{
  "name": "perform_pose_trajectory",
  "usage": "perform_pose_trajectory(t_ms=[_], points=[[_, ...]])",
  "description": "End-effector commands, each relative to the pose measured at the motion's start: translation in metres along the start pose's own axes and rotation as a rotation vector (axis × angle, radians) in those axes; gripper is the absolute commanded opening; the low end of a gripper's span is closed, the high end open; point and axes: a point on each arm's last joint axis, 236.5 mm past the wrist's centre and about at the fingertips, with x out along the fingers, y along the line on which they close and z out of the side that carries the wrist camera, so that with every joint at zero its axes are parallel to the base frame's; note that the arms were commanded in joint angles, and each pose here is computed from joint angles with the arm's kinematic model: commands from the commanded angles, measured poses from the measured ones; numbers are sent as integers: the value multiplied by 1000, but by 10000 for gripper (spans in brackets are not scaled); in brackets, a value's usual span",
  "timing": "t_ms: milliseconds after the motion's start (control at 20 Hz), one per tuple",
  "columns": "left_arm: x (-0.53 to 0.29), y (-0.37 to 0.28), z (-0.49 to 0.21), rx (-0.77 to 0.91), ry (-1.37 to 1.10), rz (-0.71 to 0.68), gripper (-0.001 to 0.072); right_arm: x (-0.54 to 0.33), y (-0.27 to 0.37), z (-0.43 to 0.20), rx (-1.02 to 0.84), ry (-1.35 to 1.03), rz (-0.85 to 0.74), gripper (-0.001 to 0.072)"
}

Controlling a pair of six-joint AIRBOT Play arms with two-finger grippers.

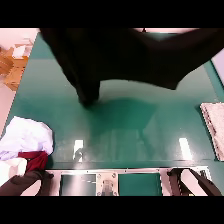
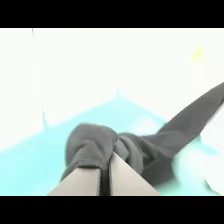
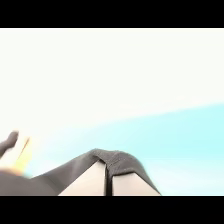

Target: Fold the shirts.

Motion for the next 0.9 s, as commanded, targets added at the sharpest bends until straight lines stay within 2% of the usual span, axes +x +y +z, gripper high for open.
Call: perform_pose_trajectory(t_ms=[0, 100, 200, 350, 450, 650, 850], points=[[-95, -37, 104, 196, -274, 131, 27, -98, 104, 106, -304, -441, -71, 18], [-121, -40, 115, 213, -318, 188, 27, -131, 125, 121, -393, -561, -144, 18], [-130, -32, 109, 176, -294, 241, 28, -138, 126, 120, -421, -568, -183, 18], [-121, -3, 77, 137, -160, 327, 27, -119, 92, 104, -352, -482, -212, 18], [-96, 23, 38, 95, -41, 353, 28, -90, 46, 75, -250, -366, -229, 18], [-23, 81, -98, -79, 289, 354, 28, -21, -57, -26, 7, -96, -219, 18], [50, 142, -288, -268, 593, 364, 28, 62, -157, -193, 253, 237, -246, 18]])
